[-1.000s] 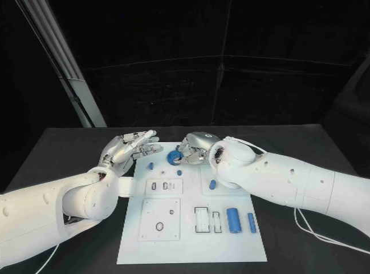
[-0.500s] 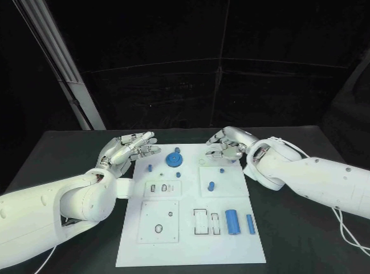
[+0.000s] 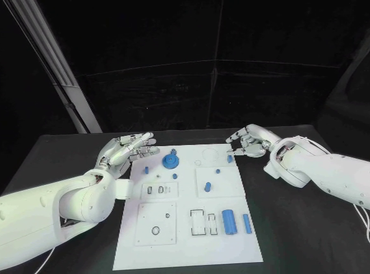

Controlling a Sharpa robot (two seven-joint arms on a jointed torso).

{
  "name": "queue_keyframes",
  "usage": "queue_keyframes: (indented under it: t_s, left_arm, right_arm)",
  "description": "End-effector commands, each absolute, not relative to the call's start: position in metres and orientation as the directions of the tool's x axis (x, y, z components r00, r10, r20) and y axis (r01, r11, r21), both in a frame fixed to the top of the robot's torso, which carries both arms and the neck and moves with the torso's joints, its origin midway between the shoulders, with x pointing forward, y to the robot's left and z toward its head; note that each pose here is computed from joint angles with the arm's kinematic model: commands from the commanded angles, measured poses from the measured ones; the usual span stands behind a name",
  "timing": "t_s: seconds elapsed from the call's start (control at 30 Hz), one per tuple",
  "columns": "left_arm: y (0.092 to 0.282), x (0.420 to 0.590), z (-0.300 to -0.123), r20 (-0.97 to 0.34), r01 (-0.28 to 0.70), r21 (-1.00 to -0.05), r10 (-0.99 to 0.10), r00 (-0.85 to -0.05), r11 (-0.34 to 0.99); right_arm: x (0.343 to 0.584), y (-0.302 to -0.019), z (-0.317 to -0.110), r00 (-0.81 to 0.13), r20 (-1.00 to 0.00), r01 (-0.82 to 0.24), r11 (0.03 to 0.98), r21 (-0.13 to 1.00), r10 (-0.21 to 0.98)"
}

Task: Assemble the parts on the task board

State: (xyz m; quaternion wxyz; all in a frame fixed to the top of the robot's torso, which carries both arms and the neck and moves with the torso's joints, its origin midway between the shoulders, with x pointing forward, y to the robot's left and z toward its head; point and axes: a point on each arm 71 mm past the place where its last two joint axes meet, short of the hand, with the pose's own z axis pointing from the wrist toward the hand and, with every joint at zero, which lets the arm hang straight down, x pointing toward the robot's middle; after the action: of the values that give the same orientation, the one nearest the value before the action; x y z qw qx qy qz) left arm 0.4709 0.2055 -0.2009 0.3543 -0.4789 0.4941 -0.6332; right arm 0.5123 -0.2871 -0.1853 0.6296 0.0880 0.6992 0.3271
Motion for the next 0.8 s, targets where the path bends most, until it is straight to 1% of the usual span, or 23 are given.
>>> queue_keyframes:
  t_s: [0.03,0.47,0.8]
  left_arm:
    - [0.204,0.471,-0.199,0.255,-0.011,-0.964,-0.917,-0.308,-0.264]
    - [0.205,0.473,-0.2,0.254,-0.011,-0.965,-0.917,-0.307,-0.263]
    - [0.205,0.473,-0.201,0.254,-0.012,-0.965,-0.918,-0.306,-0.263]
  right_arm:
    - [0.513,-0.287,-0.186,-0.217,-0.818,-0.318,0.753,0.576,0.533]
    - [0.514,-0.292,-0.201,-0.262,-0.827,-0.302,0.772,0.56,0.498]
    - [0.513,-0.293,-0.207,-0.279,-0.833,-0.297,0.782,0.548,0.478]
